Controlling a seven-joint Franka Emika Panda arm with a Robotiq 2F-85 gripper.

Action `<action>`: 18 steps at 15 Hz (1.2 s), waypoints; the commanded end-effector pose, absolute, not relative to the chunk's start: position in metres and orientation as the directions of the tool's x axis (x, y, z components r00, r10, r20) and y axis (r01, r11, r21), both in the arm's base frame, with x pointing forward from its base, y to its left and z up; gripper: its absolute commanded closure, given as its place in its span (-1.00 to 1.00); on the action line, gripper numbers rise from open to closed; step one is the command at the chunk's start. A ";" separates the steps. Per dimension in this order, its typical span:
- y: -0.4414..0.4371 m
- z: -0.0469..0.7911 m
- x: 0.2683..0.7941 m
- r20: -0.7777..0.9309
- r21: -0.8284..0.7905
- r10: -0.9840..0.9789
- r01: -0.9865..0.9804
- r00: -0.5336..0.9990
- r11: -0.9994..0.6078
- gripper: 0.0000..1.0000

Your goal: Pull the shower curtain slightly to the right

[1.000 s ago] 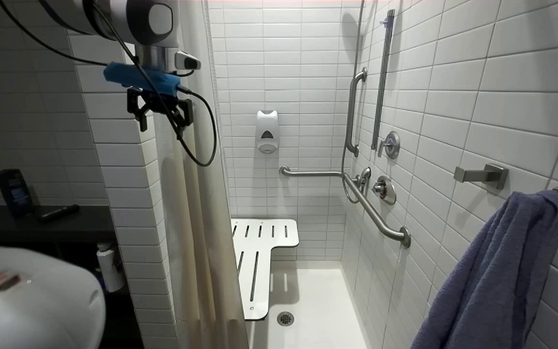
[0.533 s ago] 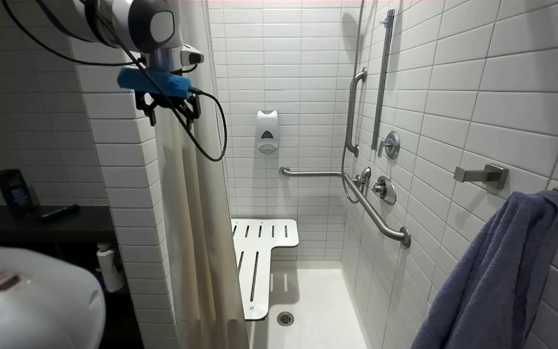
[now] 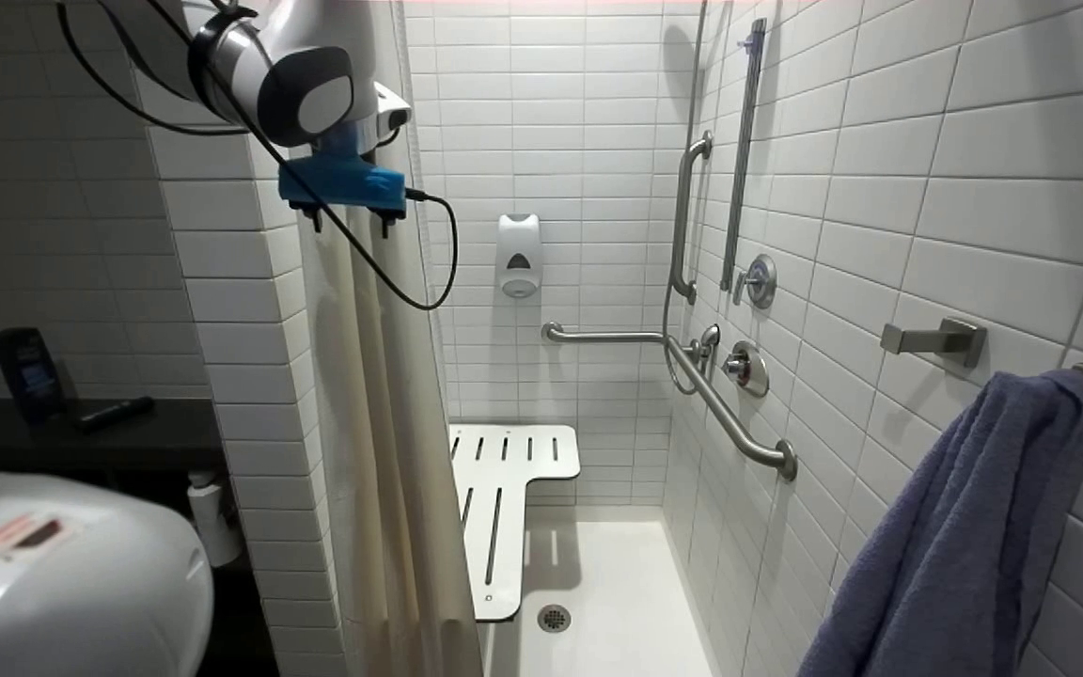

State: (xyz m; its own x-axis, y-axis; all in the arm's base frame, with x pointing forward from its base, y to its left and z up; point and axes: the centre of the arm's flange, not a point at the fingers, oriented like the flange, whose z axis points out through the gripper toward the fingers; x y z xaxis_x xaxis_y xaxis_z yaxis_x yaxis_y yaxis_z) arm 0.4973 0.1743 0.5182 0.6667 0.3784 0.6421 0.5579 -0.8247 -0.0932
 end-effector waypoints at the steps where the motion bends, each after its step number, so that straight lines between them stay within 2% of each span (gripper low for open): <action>1: 0.175 0.511 0.509 0.714 -0.072 0.406 0.636 0.570 -0.768 -1.00; 12: 0.172 0.508 0.512 0.784 -0.037 0.419 0.709 0.458 -0.704 -1.00; 18: 0.173 0.509 0.518 0.828 0.032 0.445 0.763 0.342 -0.646 -1.00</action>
State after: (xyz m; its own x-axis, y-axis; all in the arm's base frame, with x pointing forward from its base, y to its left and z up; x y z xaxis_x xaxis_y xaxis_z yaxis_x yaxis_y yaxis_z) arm 0.5067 0.1710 0.5120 0.3991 0.4430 0.8028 0.7423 -0.6700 0.0007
